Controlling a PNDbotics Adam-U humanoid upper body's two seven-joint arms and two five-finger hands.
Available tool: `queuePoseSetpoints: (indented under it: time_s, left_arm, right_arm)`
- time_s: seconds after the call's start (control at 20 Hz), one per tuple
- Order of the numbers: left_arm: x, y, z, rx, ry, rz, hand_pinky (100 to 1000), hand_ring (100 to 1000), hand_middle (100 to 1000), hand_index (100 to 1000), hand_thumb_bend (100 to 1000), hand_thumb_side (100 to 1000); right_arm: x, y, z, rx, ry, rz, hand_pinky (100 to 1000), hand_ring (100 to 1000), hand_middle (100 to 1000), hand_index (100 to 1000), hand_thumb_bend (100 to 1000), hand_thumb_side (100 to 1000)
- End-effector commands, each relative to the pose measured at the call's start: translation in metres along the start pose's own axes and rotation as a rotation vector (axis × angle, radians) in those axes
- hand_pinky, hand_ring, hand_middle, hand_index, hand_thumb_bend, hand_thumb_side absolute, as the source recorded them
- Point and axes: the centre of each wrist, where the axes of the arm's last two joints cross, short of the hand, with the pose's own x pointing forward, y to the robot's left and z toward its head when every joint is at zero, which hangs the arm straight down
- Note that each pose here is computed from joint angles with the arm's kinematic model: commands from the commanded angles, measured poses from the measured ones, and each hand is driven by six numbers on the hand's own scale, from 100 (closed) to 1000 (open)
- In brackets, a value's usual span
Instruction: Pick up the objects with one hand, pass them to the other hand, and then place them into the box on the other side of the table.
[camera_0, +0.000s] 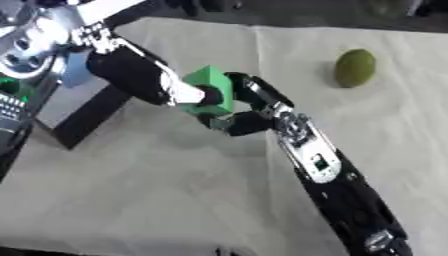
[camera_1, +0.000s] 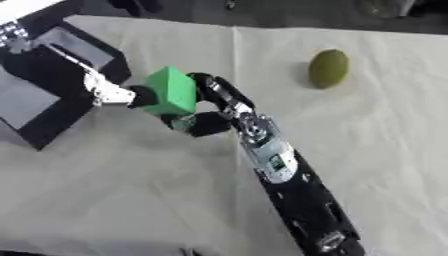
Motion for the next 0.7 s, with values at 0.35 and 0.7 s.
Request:
queuePoseSetpoints:
  time_s: [0.35, 0.7]
  left_arm:
    - [-0.011, -0.004, -0.014, -0.125, 0.051, -0.072, 861, 788, 772, 838, 752, 310]
    - [-0.021, -0.012, -0.021, -0.139, 0.104, -0.112, 868, 797, 779, 846, 801, 294]
  right_arm:
    - [0.004, 0.003, -0.002, -0.044, -0.026, 0.034, 712, 655, 461, 496, 307, 100]
    - [0.01, -0.004, 0.002, -0.082, -0.05, 0.057, 710, 651, 460, 494, 321, 100]
